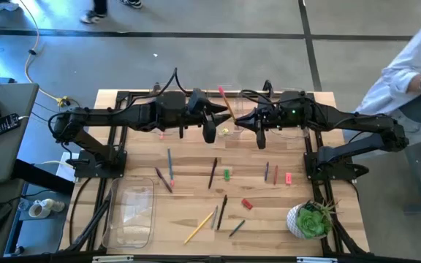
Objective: Sort crayons/erasers/pens/pencils in bins
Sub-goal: Put the orange pencil into the top left transparent bin, then put the blue crayon into the bottom transparent bin
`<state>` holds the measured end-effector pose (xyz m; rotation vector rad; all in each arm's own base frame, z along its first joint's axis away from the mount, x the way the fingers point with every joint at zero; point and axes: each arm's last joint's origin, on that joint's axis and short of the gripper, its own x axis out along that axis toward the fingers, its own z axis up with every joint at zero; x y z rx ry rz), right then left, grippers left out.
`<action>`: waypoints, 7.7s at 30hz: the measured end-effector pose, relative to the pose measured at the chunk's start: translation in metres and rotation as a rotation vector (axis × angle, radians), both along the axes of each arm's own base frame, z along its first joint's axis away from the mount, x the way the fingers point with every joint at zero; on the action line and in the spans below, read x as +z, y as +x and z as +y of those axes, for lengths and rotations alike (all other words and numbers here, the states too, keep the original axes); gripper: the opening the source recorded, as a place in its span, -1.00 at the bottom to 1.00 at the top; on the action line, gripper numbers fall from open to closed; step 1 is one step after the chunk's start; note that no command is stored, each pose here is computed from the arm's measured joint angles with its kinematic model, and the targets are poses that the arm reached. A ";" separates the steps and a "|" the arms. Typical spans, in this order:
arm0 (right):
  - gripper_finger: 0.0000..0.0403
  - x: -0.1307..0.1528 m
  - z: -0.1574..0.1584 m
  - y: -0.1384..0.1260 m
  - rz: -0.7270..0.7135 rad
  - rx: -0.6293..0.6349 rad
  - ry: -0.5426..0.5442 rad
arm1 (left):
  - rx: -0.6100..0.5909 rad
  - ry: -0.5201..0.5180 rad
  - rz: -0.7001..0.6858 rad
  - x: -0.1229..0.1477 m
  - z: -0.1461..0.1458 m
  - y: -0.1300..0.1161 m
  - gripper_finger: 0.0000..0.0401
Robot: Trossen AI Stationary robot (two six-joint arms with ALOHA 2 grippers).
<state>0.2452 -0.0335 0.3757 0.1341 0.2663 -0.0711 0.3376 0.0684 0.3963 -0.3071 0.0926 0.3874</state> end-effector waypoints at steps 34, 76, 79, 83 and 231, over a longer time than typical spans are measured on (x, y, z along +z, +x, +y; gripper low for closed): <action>-0.83 -0.006 -0.024 -0.006 0.064 0.027 -0.095 | 0.134 0.034 -0.077 0.004 0.014 0.002 -0.97; -0.20 -0.013 -0.050 -0.016 0.182 -0.233 -0.164 | 0.691 -0.430 0.932 -0.064 0.088 -0.123 -0.97; -0.20 -0.013 -0.051 -0.017 0.185 -0.276 -0.161 | 0.670 -0.439 0.980 -0.071 0.098 -0.123 -0.97; -0.20 -0.013 -0.051 -0.017 0.186 -0.279 -0.162 | 0.642 -0.465 1.039 -0.083 0.112 -0.122 -0.97; -0.20 -0.202 0.074 -0.007 1.074 -0.946 0.798 | -0.080 -0.277 0.989 -0.082 -0.039 -0.127 -0.34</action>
